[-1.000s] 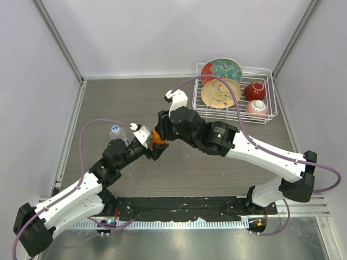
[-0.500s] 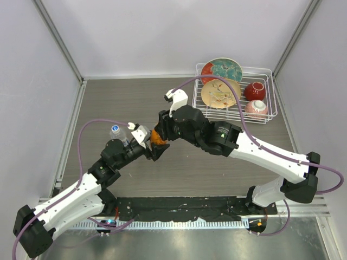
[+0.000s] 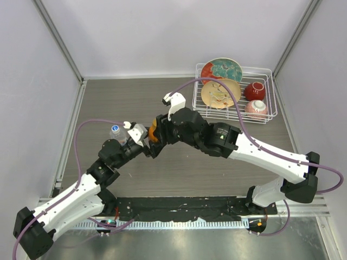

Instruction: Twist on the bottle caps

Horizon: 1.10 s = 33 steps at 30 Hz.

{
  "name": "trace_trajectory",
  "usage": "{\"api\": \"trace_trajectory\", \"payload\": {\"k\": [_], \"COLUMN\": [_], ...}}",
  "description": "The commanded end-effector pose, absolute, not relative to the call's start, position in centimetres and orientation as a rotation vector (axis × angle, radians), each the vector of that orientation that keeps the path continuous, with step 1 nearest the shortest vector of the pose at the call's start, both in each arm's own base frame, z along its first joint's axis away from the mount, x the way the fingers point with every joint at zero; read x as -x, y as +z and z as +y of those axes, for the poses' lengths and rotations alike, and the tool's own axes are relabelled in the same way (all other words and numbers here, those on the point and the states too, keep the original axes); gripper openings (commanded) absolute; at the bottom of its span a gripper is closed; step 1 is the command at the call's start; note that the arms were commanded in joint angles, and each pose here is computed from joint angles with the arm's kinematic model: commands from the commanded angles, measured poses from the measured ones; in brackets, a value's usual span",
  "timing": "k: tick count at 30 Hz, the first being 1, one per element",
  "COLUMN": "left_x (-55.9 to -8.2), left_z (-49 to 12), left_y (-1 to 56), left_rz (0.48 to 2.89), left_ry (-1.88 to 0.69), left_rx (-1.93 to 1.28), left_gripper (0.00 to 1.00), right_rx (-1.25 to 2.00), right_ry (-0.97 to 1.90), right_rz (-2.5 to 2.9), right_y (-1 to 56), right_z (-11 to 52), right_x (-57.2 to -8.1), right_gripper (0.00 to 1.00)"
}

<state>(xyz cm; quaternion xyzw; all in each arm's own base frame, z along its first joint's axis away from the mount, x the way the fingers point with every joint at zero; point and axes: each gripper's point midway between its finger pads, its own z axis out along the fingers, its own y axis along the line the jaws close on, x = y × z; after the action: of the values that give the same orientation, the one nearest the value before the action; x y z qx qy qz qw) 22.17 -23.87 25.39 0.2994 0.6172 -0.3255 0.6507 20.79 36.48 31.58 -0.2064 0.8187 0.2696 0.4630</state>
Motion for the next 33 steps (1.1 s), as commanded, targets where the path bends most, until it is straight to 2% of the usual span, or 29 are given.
{"api": "trace_trajectory", "payload": {"k": [1,9,14,20,22,24,29,33], "left_x": [-21.8,-21.9,-21.9,-21.8,-21.3,-20.6,-16.9,-13.9], "left_z": [-22.5,-22.3,-22.1,-22.0,-22.3,-22.8,-24.8,-25.8], "left_y": [35.7,35.5,35.3,35.0,35.0,34.8,35.0,35.3], "left_rz": [1.082,1.087,1.089,1.102,1.097,1.104,1.065,1.010], "left_ry": [-0.745,-0.740,-0.736,-0.749,-0.774,-0.820,-0.994,-1.109], "left_rx": [-0.549,-0.545,-0.543,-0.537,-0.558,-0.584,-0.754,-0.897], "left_gripper": [0.00,0.00,0.00,0.00,0.00,0.00,0.00,0.00], "right_rx": [0.599,0.605,0.627,0.716,0.810,0.925,1.162,1.263], "right_ry": [0.593,0.588,0.554,0.578,0.637,0.692,0.857,0.935], "right_rz": [2.098,2.090,2.030,1.906,1.840,1.762,1.513,1.348], "right_y": [29.1,29.3,32.0,36.9,38.3,39.2,42.6,45.3], "right_z": [35.1,34.9,33.2,30.1,29.7,29.6,30.2,30.2], "right_x": [-19.4,-19.5,-19.5,-18.2,-17.0,-15.7,-12.4,-11.6], "right_gripper": [0.57,0.60,0.61,0.75,0.83,0.86,0.97,1.00]}}
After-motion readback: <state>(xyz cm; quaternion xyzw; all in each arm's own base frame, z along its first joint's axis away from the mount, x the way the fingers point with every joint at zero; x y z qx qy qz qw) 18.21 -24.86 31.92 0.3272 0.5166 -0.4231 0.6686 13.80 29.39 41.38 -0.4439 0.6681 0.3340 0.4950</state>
